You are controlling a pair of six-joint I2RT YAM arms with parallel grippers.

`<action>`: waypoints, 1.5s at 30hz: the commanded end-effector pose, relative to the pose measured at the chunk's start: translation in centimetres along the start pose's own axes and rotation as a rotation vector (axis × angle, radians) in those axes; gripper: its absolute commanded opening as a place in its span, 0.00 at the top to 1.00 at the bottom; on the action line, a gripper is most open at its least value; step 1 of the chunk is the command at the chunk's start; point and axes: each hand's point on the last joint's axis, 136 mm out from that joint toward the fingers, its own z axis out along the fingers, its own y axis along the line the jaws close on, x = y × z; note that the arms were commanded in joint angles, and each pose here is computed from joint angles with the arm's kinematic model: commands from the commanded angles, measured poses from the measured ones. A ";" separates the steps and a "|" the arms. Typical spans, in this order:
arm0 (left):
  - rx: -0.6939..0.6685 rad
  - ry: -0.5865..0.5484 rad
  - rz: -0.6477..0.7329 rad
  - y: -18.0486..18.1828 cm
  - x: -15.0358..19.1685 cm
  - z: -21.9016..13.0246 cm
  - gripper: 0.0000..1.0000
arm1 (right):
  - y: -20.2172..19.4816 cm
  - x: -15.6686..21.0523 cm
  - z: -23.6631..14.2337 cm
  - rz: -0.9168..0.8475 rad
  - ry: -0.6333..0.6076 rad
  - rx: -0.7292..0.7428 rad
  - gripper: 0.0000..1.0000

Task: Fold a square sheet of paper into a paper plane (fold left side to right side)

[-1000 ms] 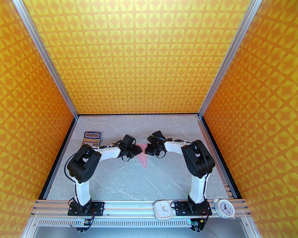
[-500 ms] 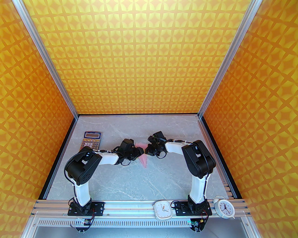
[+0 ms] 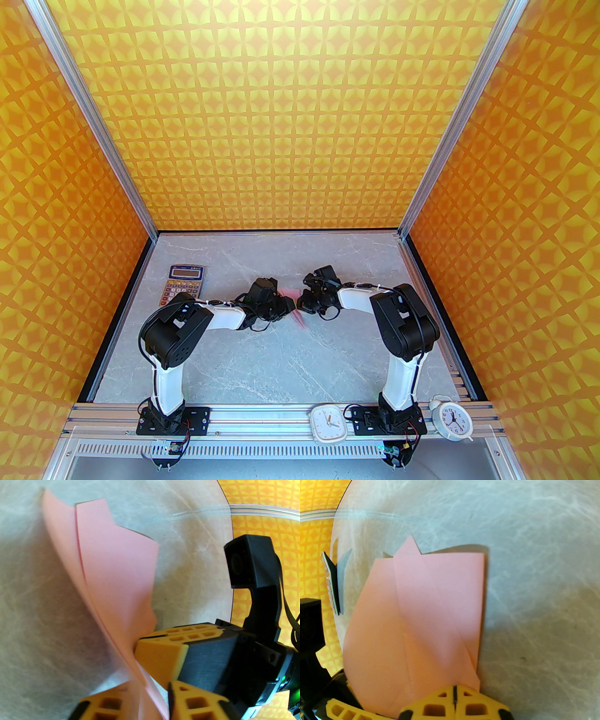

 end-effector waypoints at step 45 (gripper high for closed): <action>-1.461 -0.195 0.953 3.6 -4.1 -12.2 0.99 | -3.6 -2.6 -19.4 0.039 -0.510 0.310 0.01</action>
